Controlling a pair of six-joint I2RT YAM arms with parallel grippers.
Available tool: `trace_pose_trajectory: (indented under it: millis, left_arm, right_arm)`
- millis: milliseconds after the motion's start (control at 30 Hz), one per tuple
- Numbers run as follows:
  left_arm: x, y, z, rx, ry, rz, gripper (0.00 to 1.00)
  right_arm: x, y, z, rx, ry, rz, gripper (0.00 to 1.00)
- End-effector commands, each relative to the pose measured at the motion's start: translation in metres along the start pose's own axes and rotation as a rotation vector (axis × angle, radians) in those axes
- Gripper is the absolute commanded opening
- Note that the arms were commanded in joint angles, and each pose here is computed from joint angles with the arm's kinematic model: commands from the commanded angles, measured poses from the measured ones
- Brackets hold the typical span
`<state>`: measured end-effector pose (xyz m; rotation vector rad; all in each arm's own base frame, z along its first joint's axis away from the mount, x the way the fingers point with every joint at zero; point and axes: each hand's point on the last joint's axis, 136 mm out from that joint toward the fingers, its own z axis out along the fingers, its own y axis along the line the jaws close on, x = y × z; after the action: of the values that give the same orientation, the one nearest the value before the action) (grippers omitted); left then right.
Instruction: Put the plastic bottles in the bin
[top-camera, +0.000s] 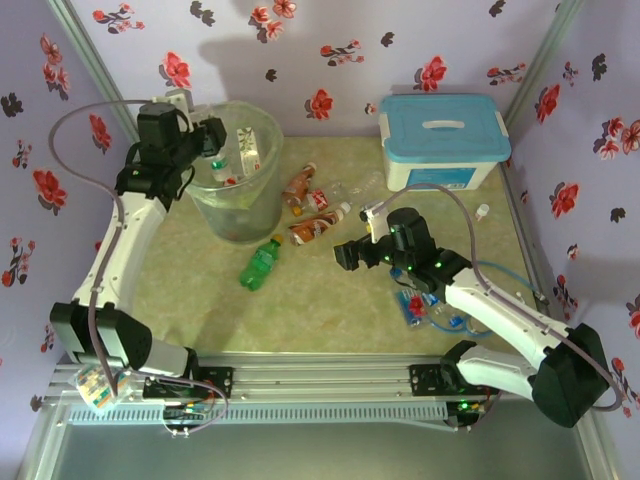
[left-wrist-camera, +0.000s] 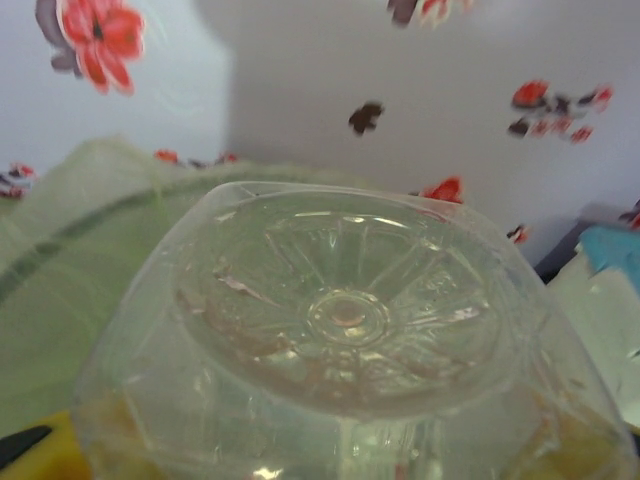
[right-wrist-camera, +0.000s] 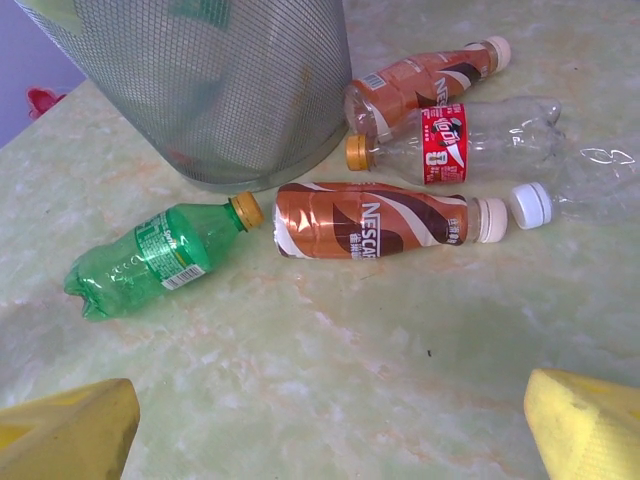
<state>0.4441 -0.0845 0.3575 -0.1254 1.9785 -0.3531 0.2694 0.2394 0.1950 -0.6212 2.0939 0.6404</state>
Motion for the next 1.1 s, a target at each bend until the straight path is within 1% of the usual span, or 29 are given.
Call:
trace_pose_trajectory:
  millis: [0,167,367,500,633,733,800,900,1067]
  left_arm:
    - [0.031,0.0,0.011,0.02,0.112,0.05,0.33]
    - [0.071,-0.004,0.029,0.069,0.21,0.025,0.33]
    - [0.115,-0.022,0.045,0.128,0.303,0.013,0.33]
    - [0.137,-0.02,0.05,0.097,0.347,0.033,0.33]
    - [0.156,-0.016,0.052,0.085,0.371,0.007,0.32]
    - [0.167,-0.015,0.055,0.081,0.398,0.013,0.32]
    - [0.172,-0.014,0.056,0.077,0.413,0.014,0.37]
    - [0.168,-0.016,0.056,0.081,0.411,0.031,0.53]
    - [0.142,-0.023,0.05,0.095,0.373,0.075,0.68]
  right_arm:
    - [0.006,-0.009,0.003,0.036,0.023,-0.015,0.99]
    - [0.009,-0.01,0.007,0.038,0.038,-0.007,0.99]
    - [0.011,-0.012,0.011,0.048,0.056,-0.009,0.99]
    - [0.011,-0.015,0.01,0.064,0.06,-0.021,0.99]
    - [0.01,-0.017,0.01,0.074,0.062,-0.029,0.99]
    - [0.009,-0.017,0.011,0.075,0.063,-0.033,0.99]
    - [0.009,-0.016,0.012,0.074,0.067,-0.034,0.99]
    - [0.007,-0.016,0.012,0.072,0.066,-0.034,0.99]
    - [0.007,-0.017,0.011,0.076,0.067,-0.03,0.99]
